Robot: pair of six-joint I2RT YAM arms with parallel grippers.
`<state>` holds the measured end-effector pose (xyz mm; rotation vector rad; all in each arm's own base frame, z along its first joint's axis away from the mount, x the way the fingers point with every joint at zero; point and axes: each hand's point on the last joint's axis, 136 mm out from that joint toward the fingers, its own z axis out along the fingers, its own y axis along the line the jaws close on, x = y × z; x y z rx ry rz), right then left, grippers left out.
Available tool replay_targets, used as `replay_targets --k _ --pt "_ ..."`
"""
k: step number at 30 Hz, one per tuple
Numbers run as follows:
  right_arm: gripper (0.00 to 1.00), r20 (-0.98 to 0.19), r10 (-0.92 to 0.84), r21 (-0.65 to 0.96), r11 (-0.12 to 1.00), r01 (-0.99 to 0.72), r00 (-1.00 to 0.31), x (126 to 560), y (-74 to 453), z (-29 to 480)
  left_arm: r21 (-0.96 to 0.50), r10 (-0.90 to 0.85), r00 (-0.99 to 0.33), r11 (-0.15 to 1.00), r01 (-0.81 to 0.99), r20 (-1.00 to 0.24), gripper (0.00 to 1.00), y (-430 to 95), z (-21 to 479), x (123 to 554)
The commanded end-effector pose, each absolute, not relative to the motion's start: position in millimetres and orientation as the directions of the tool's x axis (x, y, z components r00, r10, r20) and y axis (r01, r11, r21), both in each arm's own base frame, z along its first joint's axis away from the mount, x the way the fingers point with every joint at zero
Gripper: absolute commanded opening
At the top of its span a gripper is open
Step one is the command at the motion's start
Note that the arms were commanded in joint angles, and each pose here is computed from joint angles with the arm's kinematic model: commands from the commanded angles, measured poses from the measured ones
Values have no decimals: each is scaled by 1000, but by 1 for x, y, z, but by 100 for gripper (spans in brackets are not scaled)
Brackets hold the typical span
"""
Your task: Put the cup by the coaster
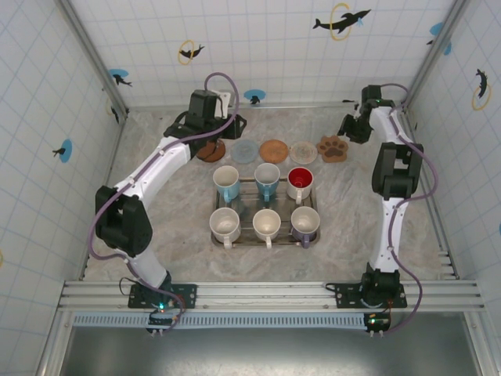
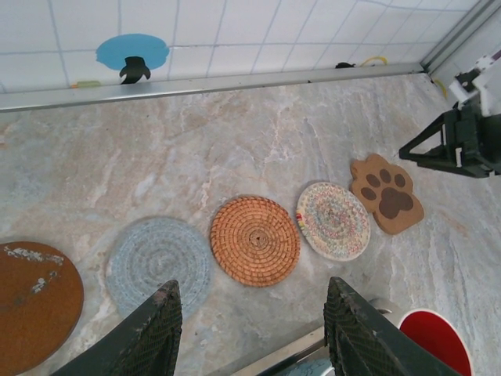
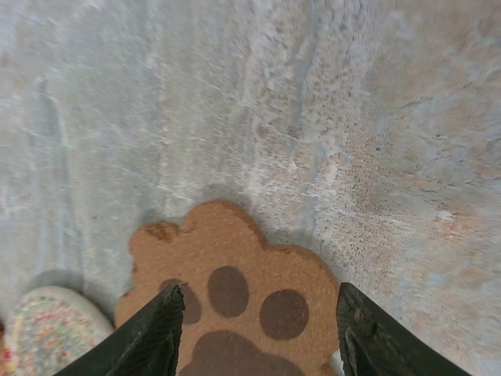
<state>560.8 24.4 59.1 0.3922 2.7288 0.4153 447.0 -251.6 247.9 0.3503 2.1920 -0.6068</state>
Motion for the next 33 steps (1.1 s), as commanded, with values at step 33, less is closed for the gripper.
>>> replay_targets --k 33 --pt "61 -755 66 230 958 -169 -652 383 148 259 -269 -163 -346 920 284 -924 63 -173 322 355"
